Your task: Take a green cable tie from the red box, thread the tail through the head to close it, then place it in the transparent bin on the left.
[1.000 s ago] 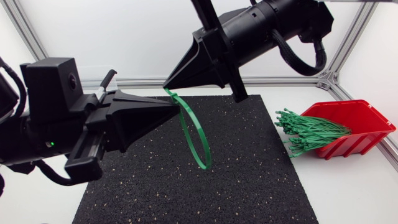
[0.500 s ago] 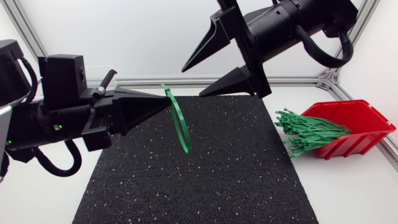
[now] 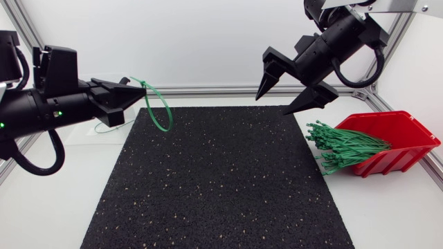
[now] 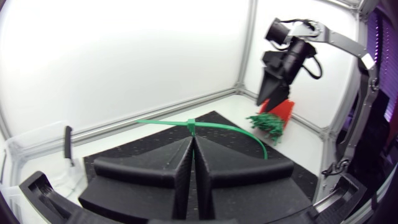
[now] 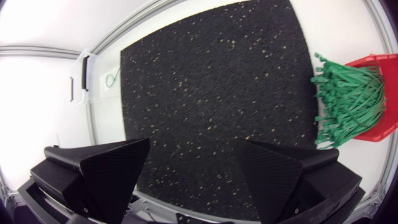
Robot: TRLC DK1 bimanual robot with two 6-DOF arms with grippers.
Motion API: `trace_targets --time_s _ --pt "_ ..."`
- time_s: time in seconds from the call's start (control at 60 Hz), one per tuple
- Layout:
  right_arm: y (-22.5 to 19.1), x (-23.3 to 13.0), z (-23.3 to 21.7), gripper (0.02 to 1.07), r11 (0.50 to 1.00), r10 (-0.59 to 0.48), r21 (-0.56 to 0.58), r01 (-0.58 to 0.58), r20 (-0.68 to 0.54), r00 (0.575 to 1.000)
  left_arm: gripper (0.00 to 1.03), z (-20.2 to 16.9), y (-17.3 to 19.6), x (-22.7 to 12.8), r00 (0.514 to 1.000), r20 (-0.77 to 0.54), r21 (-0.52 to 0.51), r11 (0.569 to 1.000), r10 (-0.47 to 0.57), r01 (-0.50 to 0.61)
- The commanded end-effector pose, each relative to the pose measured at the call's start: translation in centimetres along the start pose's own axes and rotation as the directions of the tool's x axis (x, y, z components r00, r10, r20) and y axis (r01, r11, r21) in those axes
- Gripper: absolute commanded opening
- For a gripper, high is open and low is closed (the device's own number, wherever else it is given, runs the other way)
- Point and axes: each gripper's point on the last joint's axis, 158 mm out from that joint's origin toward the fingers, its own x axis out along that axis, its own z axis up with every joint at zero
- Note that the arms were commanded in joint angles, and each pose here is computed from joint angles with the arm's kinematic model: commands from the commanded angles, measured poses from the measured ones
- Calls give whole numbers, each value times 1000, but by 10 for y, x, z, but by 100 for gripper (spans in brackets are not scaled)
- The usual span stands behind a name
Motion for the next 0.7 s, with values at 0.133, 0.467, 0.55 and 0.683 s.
trace_targets --time_s 0.133,0.467,0.55,0.683 --pt "-29 -31 10 102 989 -118 -72 130 155 981 4 25 103 -23 944 53 163 930 326 -331" --pt "-57 -69 5 102 962 -222 -79 261 328 918 4 79 262 -100 749 139 139 736 647 -662" --pt "-59 -76 0 102 960 -228 -78 270 343 911 4 83 286 -107 718 134 150 702 683 -696" --pt "-62 -84 -10 102 956 -234 -83 281 361 903 4 78 320 -113 670 112 161 652 734 -741"
